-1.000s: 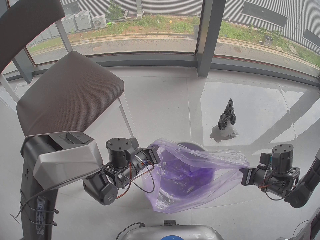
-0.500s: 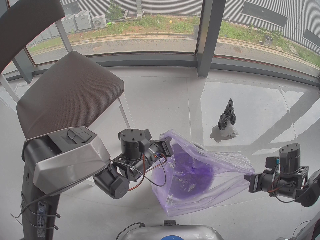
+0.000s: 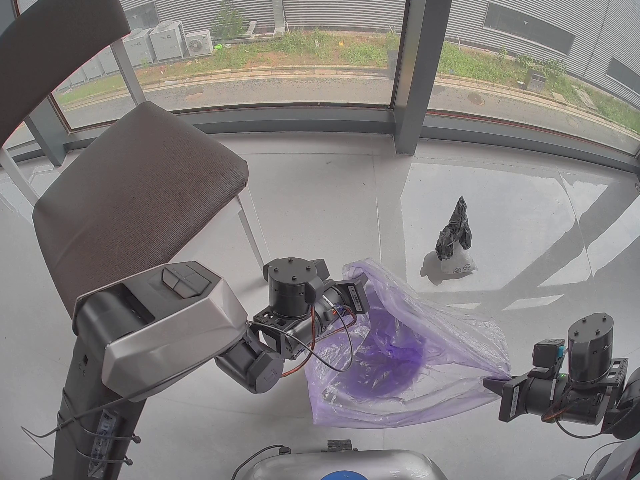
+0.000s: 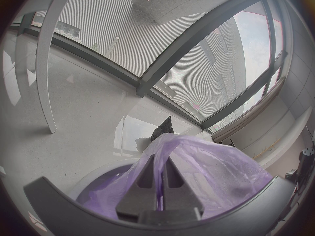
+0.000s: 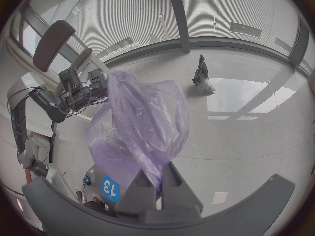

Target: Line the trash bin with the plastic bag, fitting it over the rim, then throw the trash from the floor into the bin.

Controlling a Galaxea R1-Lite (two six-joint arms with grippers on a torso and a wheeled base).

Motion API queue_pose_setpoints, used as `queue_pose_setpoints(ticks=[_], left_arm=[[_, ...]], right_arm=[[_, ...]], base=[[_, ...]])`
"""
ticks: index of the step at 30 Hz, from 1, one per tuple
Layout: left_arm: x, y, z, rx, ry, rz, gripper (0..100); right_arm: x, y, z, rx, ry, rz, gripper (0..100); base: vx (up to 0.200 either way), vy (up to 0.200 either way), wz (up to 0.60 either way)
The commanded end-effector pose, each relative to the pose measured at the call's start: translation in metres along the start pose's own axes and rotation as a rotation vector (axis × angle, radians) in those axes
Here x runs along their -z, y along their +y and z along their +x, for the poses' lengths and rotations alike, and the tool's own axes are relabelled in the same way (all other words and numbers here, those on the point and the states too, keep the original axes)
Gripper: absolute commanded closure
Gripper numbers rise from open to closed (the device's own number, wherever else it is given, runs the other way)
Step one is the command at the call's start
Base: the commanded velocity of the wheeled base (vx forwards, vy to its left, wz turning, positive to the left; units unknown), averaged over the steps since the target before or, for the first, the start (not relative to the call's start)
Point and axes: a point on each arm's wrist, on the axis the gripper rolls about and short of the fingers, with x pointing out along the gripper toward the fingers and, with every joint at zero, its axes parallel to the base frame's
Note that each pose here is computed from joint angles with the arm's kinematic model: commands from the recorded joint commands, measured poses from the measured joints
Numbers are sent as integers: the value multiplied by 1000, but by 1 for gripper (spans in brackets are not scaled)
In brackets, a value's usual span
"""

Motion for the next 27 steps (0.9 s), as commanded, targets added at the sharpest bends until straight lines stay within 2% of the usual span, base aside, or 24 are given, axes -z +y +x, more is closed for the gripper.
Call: queue_pose_setpoints(ticks=[1, 17, 27], left_arm=[[15, 8, 12, -3, 13, -1, 100], [13, 9, 23, 14, -23, 0, 100], [-1, 12, 16, 16, -84, 3, 100]], right_arm=[[8, 6, -3, -21, 22, -31, 100], [18, 18, -4, -63, 57, -88, 100], [15, 20, -1, -65, 50, -83, 100]], base=[[0, 0, 0], [0, 0, 0], [0, 0, 0]])
